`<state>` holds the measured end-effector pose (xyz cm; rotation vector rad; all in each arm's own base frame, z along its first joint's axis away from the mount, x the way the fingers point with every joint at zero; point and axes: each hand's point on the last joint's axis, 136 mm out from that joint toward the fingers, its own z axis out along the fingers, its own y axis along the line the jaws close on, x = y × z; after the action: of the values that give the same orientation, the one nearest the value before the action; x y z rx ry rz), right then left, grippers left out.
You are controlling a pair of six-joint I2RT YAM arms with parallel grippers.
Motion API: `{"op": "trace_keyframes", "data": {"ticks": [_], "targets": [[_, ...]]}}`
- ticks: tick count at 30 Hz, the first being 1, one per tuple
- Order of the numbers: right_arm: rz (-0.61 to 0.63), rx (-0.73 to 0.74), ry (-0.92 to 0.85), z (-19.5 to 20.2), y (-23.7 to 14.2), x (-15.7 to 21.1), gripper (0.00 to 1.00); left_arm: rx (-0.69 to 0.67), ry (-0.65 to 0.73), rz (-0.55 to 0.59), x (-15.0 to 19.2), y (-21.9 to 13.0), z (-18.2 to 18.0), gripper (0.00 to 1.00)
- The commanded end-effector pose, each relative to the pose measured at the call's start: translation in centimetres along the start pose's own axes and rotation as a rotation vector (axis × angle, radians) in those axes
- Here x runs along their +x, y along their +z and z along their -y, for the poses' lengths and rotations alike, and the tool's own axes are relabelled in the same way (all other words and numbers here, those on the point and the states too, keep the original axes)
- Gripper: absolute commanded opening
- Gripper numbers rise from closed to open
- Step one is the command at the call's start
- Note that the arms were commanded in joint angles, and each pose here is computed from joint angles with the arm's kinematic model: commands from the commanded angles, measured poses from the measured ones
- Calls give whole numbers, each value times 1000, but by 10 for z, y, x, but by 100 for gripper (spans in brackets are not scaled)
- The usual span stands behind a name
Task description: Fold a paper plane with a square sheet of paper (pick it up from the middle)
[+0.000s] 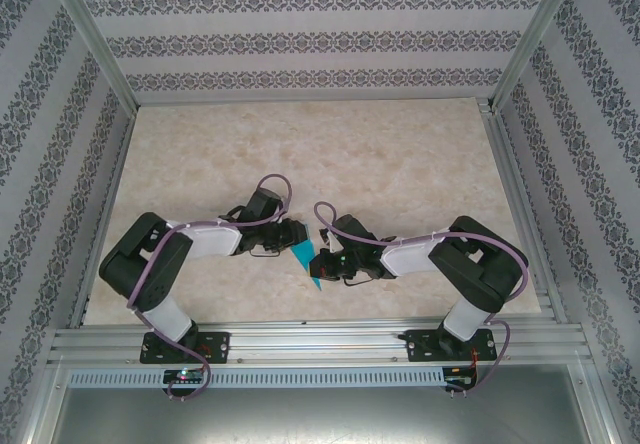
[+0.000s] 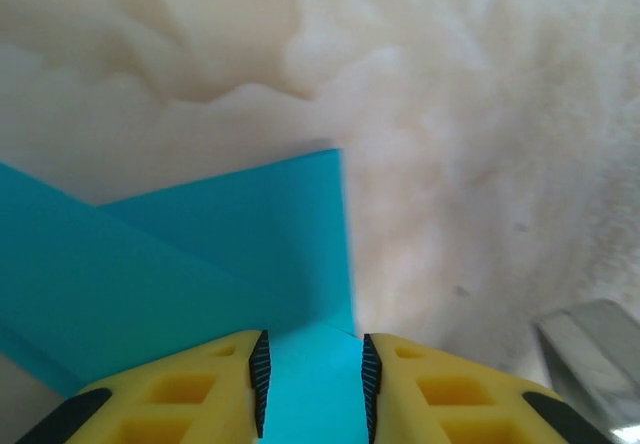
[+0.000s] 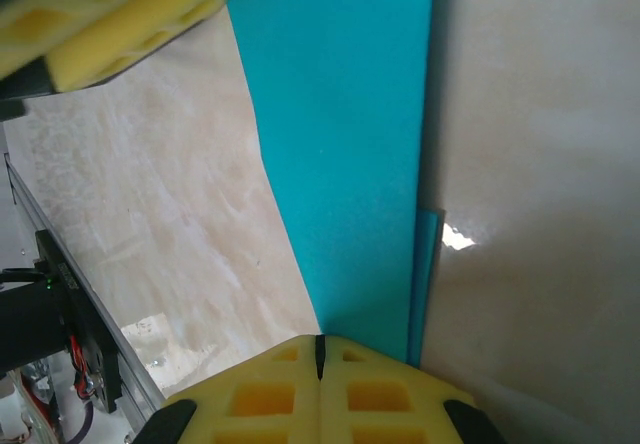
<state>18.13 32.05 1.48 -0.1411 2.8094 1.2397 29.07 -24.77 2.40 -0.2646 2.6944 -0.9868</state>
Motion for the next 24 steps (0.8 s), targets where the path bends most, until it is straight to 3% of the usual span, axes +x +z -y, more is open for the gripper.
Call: {"op": "trace_keyframes", "data": {"ticks": [1, 7, 11, 21, 24], "targets": [[-34, 113, 48, 27, 0, 17, 4, -97, -22, 31, -1, 7, -25, 33], [38, 54, -14, -11, -23, -1, 6, -139, -27, 11, 7, 8, -37, 32], [23, -9, -62, -34, -21, -8, 5, -131, -19, 9, 7, 7, -36, 32], [14, -22, -60, -44, 8, -35, 5, -114, -18, -3, 6, 9, -30, 32], [-3, 51, -45, -23, 12, -31, 5, -120, -25, -3, 7, 9, -33, 32]]}}
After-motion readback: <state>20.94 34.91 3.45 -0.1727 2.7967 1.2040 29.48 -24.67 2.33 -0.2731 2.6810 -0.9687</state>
